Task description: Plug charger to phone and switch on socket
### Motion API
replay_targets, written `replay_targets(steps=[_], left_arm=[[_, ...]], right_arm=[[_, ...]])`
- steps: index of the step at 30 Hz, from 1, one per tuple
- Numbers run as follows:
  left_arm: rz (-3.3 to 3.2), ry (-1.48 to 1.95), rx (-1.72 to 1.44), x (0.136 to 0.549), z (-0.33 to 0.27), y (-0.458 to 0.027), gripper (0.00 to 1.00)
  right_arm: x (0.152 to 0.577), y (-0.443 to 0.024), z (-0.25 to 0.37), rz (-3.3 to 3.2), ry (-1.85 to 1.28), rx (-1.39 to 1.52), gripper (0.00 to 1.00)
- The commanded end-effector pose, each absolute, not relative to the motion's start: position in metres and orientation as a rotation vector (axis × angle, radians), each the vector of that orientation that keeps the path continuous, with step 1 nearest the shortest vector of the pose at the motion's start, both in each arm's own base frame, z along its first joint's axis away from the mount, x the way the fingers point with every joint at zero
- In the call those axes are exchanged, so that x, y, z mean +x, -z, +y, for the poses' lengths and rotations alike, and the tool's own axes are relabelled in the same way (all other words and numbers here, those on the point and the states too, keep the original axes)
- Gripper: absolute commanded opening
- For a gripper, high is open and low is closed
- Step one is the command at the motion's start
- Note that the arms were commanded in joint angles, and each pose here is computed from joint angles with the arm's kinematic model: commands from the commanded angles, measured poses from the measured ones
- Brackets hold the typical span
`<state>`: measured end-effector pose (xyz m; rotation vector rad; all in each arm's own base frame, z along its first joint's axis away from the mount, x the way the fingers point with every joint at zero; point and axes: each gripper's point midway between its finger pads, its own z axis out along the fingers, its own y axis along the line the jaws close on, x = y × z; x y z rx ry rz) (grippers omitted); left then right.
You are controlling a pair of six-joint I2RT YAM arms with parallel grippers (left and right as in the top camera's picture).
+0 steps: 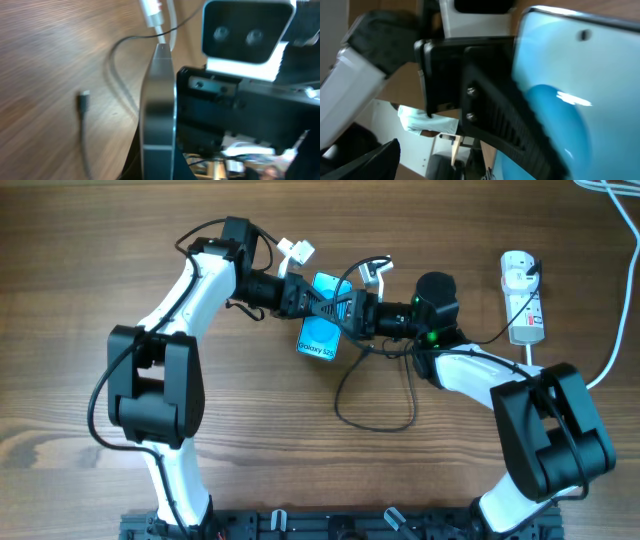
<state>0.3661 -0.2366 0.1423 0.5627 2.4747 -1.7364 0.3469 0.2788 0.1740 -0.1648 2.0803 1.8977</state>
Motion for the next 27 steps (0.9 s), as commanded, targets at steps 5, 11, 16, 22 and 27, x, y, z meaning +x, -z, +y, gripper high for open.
replay_targets(steps=[5,11,16,22,27], left_arm=[[2.967,0.742,0.281,0.395,-0.160,-0.067,0.04],[3.040,0.254,0.048,0.396,-0.146,-0.042,0.04],[3.000,0.067,0.050,0.386,-0.166,-0.026,0.04],[3.029,0.039,-0.024,0.370,-0.165,-0.006,0.04],[3.039,0.040,-0.012,0.367,-0.167,-0.006,0.14]], right_arm=[[0.362,-0.108,0.243,2.277,-1.616,-0.060,1.00],[0.365,-0.037,0.204,2.537,-1.175,0.167,1.00],[0.361,-0.018,0.188,2.612,-1.031,0.242,1.00],[0.366,-0.014,0.180,2.606,-0.957,0.271,1.00],[0.368,-0.015,0.180,2.599,-0.955,0.269,1.00]])
